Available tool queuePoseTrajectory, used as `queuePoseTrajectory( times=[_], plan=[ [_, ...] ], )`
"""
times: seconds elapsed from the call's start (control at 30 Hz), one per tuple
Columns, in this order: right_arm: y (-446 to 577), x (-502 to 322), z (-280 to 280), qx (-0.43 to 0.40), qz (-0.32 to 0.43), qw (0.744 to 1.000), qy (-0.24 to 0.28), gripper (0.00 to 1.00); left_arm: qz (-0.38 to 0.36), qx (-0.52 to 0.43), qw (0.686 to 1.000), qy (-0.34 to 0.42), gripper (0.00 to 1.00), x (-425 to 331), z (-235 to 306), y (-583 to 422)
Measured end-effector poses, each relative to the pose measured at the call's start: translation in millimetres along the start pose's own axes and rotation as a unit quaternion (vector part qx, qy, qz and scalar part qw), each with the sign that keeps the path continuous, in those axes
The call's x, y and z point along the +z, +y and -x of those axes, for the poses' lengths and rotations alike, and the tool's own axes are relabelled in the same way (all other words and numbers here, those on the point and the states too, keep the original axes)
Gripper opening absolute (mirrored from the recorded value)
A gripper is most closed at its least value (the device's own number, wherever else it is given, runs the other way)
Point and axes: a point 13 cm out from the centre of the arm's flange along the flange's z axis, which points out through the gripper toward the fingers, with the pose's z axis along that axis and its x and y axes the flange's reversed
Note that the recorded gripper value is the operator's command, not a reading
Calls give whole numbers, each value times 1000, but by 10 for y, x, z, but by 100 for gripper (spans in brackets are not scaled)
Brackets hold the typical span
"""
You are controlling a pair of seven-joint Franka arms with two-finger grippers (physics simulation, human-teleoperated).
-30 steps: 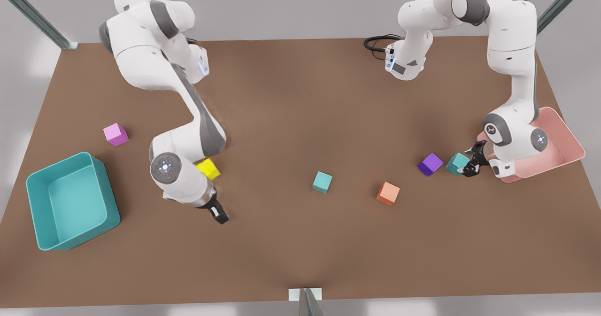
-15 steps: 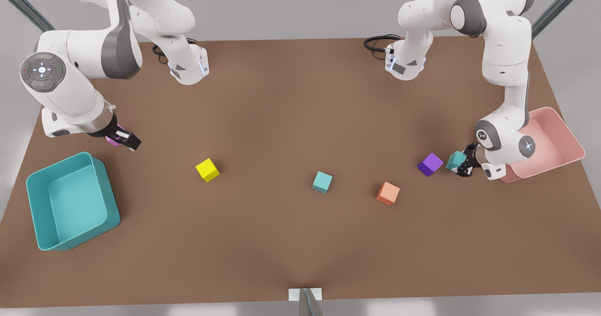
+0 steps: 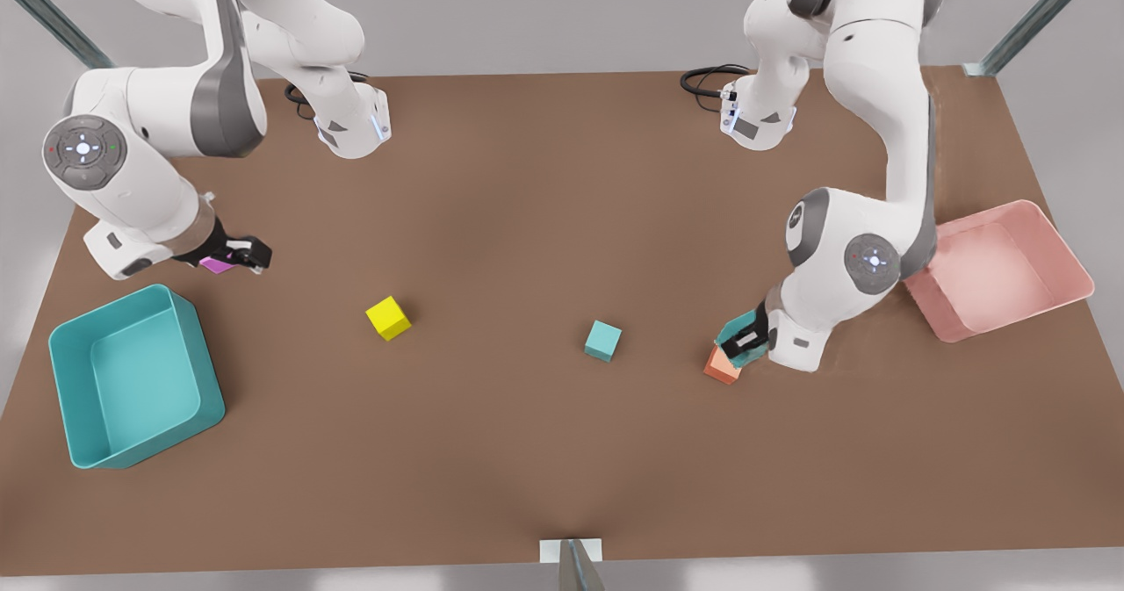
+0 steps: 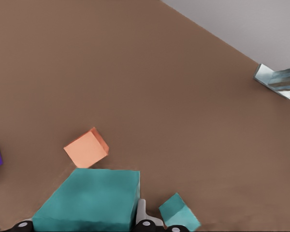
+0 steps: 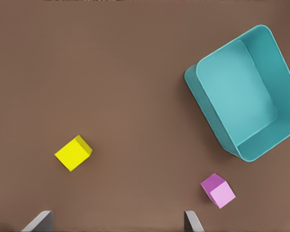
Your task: Stack the two blue cubes on top of each other
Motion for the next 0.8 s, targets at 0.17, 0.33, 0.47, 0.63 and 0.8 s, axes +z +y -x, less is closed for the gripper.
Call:
queuePoseTrajectory(
  times=[0.17,0.33,0.47,0.63,0.8],
  plan=[
    [-24,11,2,-26,2,1000,3,100,69,85,993,46,39,1146,-1180,-1104],
    [-5,18,-9,-49,2,999,6,100,84,52,993,65,39,1601,-1353,-1131],
    [-2,25,-13,-63,2,998,7,100,81,26,994,62,39,1728,-1297,-1144],
    [19,89,-37,-77,2,997,18,100,70,0,996,51,39,1851,-1204,-1188],
    [28,135,-43,-87,2,996,25,100,70,-20,996,51,40,1903,-1178,-1162]
  ],
)
